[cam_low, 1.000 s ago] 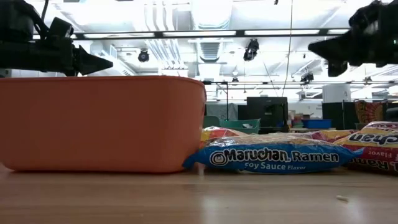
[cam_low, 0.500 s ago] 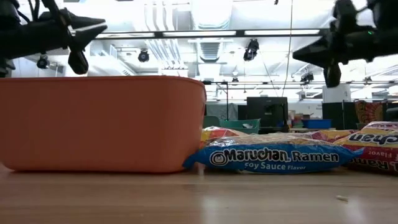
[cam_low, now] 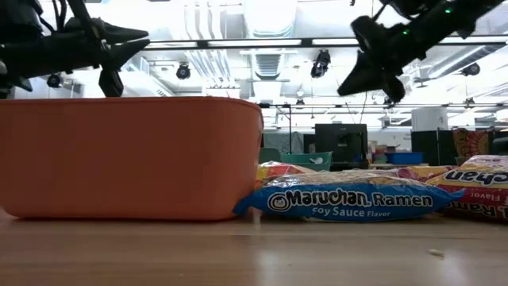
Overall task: Sort Maruchan noodles
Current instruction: Put the blue noodle pack into the green bin
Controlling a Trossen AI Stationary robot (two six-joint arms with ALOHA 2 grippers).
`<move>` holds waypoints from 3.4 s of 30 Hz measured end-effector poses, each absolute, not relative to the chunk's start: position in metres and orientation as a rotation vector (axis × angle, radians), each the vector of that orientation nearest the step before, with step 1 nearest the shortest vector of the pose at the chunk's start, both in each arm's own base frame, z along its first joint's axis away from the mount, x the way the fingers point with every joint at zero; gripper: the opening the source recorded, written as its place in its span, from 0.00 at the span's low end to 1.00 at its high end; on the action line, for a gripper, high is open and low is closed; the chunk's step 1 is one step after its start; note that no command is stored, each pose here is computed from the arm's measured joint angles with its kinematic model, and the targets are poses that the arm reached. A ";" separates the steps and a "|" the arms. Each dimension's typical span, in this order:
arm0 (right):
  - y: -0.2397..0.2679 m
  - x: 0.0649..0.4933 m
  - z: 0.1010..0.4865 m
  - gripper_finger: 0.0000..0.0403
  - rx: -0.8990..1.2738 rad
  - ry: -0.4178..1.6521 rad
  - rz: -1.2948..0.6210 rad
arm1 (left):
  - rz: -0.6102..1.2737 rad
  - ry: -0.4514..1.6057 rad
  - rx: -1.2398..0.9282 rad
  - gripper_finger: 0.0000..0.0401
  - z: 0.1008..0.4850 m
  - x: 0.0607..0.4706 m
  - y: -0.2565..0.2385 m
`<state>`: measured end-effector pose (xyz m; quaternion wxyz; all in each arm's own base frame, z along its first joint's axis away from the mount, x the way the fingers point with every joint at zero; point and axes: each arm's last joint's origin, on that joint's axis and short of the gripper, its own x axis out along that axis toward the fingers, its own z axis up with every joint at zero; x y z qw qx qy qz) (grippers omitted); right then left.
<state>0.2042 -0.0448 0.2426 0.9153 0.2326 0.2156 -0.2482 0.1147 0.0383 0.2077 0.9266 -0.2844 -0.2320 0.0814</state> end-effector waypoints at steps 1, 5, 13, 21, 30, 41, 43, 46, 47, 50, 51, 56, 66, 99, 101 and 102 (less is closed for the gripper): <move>-0.045 0.207 0.239 0.02 0.475 0.480 -0.518 | 0.158 -0.475 -0.584 0.11 0.208 0.117 0.038; -0.049 0.223 0.235 0.02 0.470 0.537 -0.529 | 0.121 -0.410 -0.592 0.11 0.202 0.126 0.036; -0.057 0.259 0.225 0.02 0.480 0.623 -0.523 | 0.131 -0.257 -0.534 0.11 0.185 0.139 0.035; -0.090 0.291 0.226 0.02 0.571 0.723 -0.515 | 0.142 -0.185 -0.449 0.11 0.178 0.144 0.036; -0.131 0.293 0.261 0.02 0.750 1.067 -0.595 | 0.146 -0.230 -0.413 0.10 0.202 0.155 0.040; -0.132 0.313 0.280 0.02 0.475 1.019 -0.446 | 0.077 0.069 -0.309 0.10 0.212 0.182 0.023; -0.126 0.310 0.277 0.02 0.514 1.056 -0.425 | 0.091 0.023 -0.353 0.10 0.215 0.185 0.020; -0.111 0.301 0.272 0.02 0.551 1.146 -0.407 | 0.064 0.035 -0.383 0.10 0.214 0.187 0.014; -0.105 0.298 0.270 0.02 0.562 1.165 -0.410 | 0.056 0.043 -0.382 0.10 0.213 0.187 0.013; -0.088 0.291 0.260 0.02 0.569 1.198 -0.395 | 0.066 0.041 -0.367 0.10 0.211 0.189 0.011; -0.083 0.287 0.255 0.02 0.577 1.210 -0.397 | 0.075 0.038 -0.366 0.10 0.211 0.191 0.012; -0.067 0.269 0.226 0.02 0.609 1.229 -0.496 | 0.077 0.010 -0.361 0.10 0.213 0.199 0.012; -0.069 0.248 0.167 0.02 0.615 1.143 -0.657 | 0.080 0.075 -0.273 0.10 0.225 0.237 0.014; -0.064 0.241 0.242 0.05 0.647 0.759 -0.427 | 0.091 0.189 -0.275 0.10 0.203 0.274 0.016; -0.065 0.241 0.242 0.09 0.669 0.758 -0.437 | 0.091 0.189 -0.275 0.10 0.203 0.275 0.016; -0.065 0.241 0.242 0.12 0.675 0.758 -0.439 | 0.092 0.189 -0.275 0.10 0.203 0.275 0.016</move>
